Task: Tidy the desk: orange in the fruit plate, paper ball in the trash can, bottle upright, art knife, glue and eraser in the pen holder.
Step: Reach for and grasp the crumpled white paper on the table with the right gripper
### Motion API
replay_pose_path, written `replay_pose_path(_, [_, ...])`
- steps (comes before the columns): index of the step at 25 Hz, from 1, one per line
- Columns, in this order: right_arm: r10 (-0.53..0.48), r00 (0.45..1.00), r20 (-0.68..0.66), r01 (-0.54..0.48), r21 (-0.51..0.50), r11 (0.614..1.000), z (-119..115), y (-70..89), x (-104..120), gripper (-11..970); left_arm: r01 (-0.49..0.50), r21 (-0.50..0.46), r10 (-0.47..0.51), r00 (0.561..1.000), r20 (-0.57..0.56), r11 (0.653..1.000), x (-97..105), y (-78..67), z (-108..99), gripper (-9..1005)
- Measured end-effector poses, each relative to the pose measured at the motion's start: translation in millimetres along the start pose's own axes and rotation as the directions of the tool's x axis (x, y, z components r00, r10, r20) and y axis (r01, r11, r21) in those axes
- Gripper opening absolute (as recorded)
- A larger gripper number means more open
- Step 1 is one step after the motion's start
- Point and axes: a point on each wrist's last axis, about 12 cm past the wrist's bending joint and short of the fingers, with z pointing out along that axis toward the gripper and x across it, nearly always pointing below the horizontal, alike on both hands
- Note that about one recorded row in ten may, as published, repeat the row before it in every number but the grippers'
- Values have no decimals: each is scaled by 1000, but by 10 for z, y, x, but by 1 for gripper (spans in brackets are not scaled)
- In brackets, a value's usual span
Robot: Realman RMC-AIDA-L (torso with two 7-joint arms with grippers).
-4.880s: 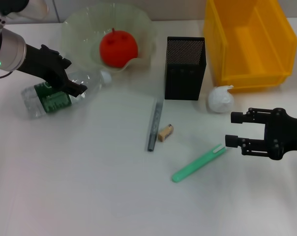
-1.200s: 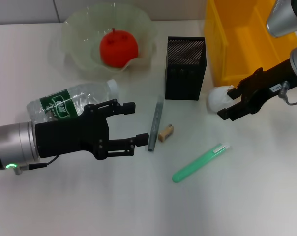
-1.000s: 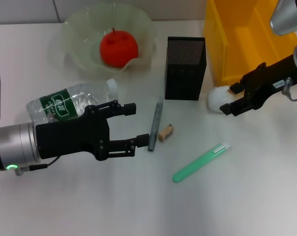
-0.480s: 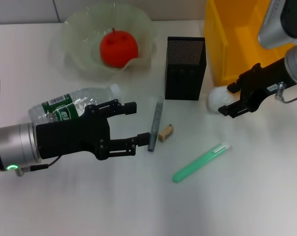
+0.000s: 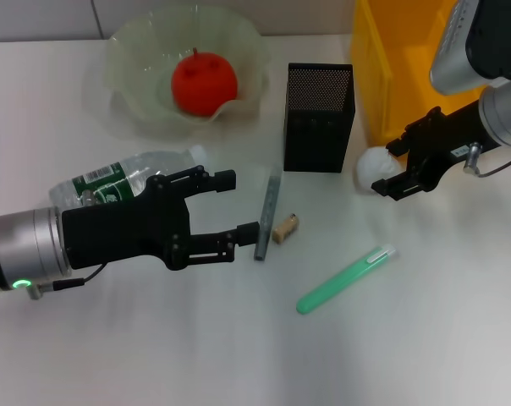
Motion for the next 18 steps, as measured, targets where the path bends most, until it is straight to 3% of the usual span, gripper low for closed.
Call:
replay_pose_path(4, [-5, 1000, 0, 5, -26, 1000, 24, 37, -12, 666, -1, 2, 1, 1000, 0, 1000, -11, 8, 4, 844])
replay_pose_path(9, [-1, 999, 45, 7, -139, 990, -54, 158, -83, 658, -7, 2, 7, 1000, -1, 1000, -25, 16, 5, 844])
replay_pose_path(14, [48, 994, 101, -38, -101, 994, -241, 67, -39, 645, -12, 3, 12, 1000, -1, 1000, -33, 21, 9, 844])
replay_pose_path(18, [64, 993, 95, -54, -103, 993, -191, 52, -14, 634, -12, 3, 12, 1000, -1, 1000, -34, 22, 10, 844])
